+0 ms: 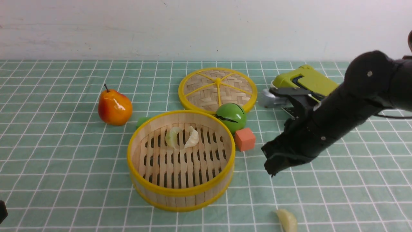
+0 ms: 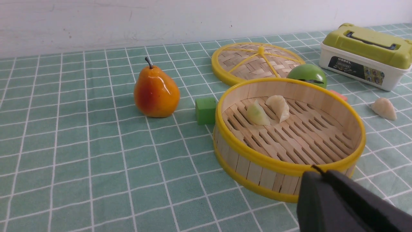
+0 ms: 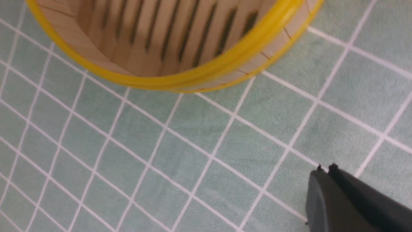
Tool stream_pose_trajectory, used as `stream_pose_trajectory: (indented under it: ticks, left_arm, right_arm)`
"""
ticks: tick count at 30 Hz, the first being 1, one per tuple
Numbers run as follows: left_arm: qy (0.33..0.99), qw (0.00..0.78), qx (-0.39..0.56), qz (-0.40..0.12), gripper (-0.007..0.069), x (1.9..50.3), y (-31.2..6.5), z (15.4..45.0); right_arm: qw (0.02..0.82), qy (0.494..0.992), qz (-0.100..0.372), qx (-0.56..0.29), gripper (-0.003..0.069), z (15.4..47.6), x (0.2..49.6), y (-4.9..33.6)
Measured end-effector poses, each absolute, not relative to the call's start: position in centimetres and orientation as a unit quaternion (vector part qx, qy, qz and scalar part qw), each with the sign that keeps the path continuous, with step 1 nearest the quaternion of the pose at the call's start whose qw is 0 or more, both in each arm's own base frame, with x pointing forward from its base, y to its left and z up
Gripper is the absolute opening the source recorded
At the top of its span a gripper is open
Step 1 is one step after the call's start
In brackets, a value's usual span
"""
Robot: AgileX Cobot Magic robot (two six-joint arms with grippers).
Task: Put the dumplings into the steamer on the table with the blue tablecloth.
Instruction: 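Reach for and grasp a dumpling lying on the table beside the steamer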
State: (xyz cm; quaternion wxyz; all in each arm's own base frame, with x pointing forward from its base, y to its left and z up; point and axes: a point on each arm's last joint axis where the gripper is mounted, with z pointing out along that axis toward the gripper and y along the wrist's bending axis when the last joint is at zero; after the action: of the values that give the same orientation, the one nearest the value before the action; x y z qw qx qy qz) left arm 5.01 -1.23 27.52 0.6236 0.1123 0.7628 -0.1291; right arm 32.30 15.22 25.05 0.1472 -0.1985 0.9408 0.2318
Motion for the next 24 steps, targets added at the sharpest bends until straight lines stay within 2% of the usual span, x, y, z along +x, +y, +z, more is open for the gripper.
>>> stream_pose_trajectory:
  ticks: [4,5,7,10,12,15,17,20,22,24]
  left_arm:
    - [0.763,0.624,0.112,-0.129,-0.0014,5.0,-1.2,27.5]
    - [0.763,0.624,0.113,-0.128,-0.0014,5.0,-1.2,27.5]
    - [0.763,0.624,0.113,-0.128,-0.0014,5.0,-1.2,27.5]
    - [0.762,0.625,0.114,-0.127,-0.0014,5.0,-1.2,27.5]
    - [0.761,0.626,0.114,-0.127,-0.0014,5.0,-1.2,27.6]
    - [0.759,0.628,0.114,-0.128,-0.0014,5.0,-1.2,27.6]
    - [0.759,0.629,0.115,-0.128,-0.0014,5.0,-1.2,27.6]
    - [0.758,0.630,0.115,-0.127,-0.0014,5.0,-1.2,27.6]
    - [0.758,0.630,0.115,-0.127,-0.0014,5.0,-1.2,27.6]
    - [0.758,0.630,0.115,-0.127,-0.0014,5.0,-1.2,27.6]
  right_arm:
    - [0.125,0.951,0.197,-0.205,0.0006,25.2,31.9,15.3]
    - [0.102,0.963,0.153,-0.196,0.0035,24.0,31.3,14.9]
    - [0.085,0.971,0.122,-0.187,0.0066,23.1,30.8,14.6]
    - [0.068,0.978,0.070,-0.183,0.0183,20.9,29.5,14.5]
    - [0.078,0.976,0.058,-0.194,0.0260,20.2,29.1,15.0]
    - [0.104,0.973,0.067,-0.195,0.0369,20.0,29.0,15.9]
    - [0.110,0.973,0.074,-0.190,0.0403,19.9,29.0,16.3]
    - [0.096,0.975,0.073,-0.188,0.0409,18.6,29.2,16.8]
    - [0.080,0.978,0.068,-0.181,0.0385,17.5,29.3,16.9]
    - [0.063,0.980,0.062,-0.176,0.0330,16.4,29.4,16.9]
